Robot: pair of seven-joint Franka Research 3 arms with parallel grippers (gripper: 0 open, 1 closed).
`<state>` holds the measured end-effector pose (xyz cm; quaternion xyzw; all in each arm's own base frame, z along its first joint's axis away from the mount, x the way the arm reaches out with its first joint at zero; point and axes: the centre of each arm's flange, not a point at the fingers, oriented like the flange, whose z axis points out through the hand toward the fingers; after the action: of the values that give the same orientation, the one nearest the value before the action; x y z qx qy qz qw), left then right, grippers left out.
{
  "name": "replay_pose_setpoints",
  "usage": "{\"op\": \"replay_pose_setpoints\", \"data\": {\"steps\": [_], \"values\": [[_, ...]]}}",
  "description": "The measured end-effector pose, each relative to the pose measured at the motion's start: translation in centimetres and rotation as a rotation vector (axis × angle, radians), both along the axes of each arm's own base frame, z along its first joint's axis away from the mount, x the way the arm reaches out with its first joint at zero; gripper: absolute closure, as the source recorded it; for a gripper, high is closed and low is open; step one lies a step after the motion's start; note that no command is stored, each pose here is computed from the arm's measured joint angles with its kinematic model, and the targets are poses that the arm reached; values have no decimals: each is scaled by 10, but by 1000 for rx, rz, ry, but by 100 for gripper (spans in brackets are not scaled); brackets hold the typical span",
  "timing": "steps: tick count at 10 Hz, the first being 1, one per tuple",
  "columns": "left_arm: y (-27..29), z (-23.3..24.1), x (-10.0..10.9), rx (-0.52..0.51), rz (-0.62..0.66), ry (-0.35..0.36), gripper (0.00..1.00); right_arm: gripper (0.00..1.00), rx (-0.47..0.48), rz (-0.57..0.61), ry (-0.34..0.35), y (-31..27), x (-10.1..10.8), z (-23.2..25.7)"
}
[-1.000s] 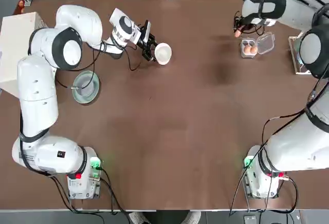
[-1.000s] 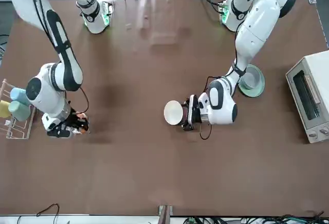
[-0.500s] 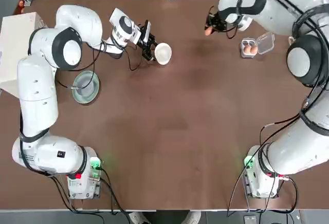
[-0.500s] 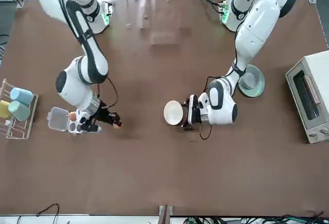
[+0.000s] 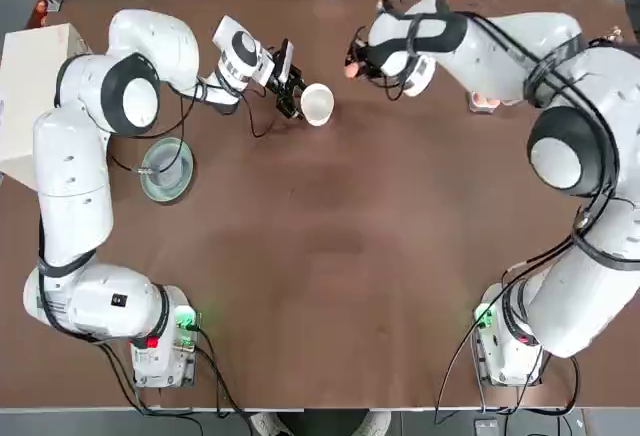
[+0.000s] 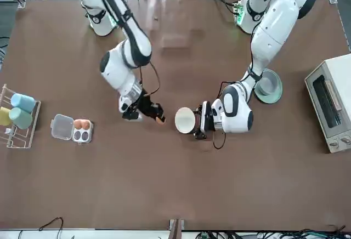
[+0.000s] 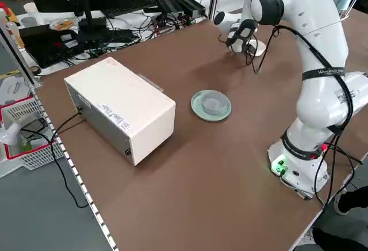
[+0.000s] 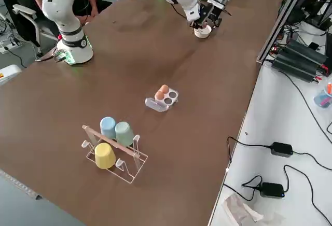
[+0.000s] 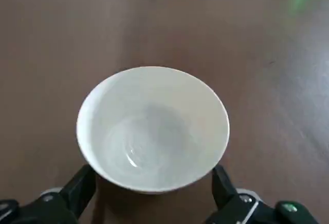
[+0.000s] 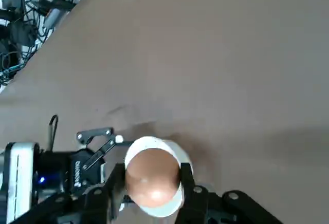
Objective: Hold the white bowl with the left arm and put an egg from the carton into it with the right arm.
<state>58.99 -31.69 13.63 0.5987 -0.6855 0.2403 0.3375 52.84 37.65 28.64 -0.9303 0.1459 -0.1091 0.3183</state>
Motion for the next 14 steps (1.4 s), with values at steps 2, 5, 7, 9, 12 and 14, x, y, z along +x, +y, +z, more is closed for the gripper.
{"op": "replay_pose_setpoints", "data": {"steps": [2,5,7,9,12,14], "values": [[1,0,0,1,1,0,0,52,-7,-10,-12,30,-10,-23],[1,0,1,1,2,0,0,52,-3,-34,-19,64,-15,-52],[2,0,1,1,3,0,0,52,2,-39,-31,79,-22,-57],[2,0,1,1,3,0,0,46,10,-60,-18,81,-23,-60],[0,0,0,0,0,0,0,37,12,-71,-16,79,-21,-60],[0,0,0,0,0,0,0,36,7,-87,-17,70,-15,-61]]}}
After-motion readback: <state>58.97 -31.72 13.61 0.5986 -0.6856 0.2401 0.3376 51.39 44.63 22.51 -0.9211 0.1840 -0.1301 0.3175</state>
